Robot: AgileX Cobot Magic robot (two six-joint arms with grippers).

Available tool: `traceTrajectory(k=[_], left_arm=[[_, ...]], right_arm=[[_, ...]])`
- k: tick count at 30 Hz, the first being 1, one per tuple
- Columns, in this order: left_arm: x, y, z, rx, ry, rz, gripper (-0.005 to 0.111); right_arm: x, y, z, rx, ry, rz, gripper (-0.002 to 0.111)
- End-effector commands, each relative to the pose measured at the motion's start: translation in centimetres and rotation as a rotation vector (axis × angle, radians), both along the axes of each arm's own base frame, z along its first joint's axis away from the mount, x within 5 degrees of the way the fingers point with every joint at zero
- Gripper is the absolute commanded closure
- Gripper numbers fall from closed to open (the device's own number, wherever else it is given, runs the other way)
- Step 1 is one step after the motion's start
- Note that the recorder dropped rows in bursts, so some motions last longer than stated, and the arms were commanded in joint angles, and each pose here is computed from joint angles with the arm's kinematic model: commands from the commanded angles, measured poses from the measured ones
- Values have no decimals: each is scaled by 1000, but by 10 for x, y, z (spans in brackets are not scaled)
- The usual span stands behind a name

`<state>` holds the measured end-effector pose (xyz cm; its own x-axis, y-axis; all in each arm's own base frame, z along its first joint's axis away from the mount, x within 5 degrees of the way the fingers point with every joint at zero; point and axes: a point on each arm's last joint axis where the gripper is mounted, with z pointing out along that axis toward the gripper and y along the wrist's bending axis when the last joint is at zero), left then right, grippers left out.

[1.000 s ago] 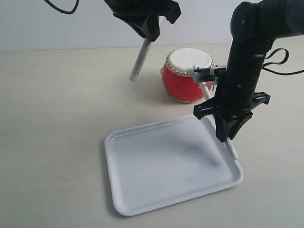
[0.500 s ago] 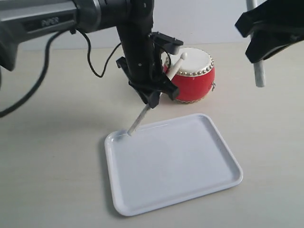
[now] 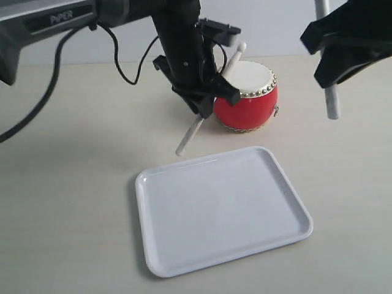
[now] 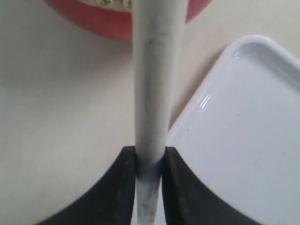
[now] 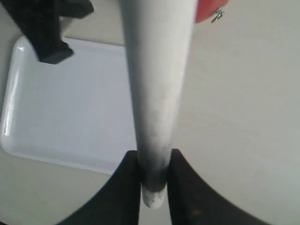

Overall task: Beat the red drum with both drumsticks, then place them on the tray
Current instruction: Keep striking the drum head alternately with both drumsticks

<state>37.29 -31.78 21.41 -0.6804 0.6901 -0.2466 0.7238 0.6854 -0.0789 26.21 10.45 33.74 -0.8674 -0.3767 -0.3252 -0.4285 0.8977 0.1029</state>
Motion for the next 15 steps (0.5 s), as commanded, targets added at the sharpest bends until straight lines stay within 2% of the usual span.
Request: traceTrajectory(k=[1, 6, 10, 12, 15], left_arm=[[-11, 8, 60, -90, -89, 23, 107], [-29, 22, 119, -171, -186, 22, 107], [-42, 33, 152, -220, -242, 23, 107], [-47, 37, 162, -234, -259, 23, 107], [-53, 43, 171, -240, -277, 17, 107]], right_arm=[[35, 13, -50, -42, 116, -4, 108], [62, 25, -129, -89, 340, 23, 108], [71, 29, -187, -134, 499, 26, 108], [73, 30, -201, -143, 523, 23, 108], [74, 30, -201, -139, 507, 21, 108]])
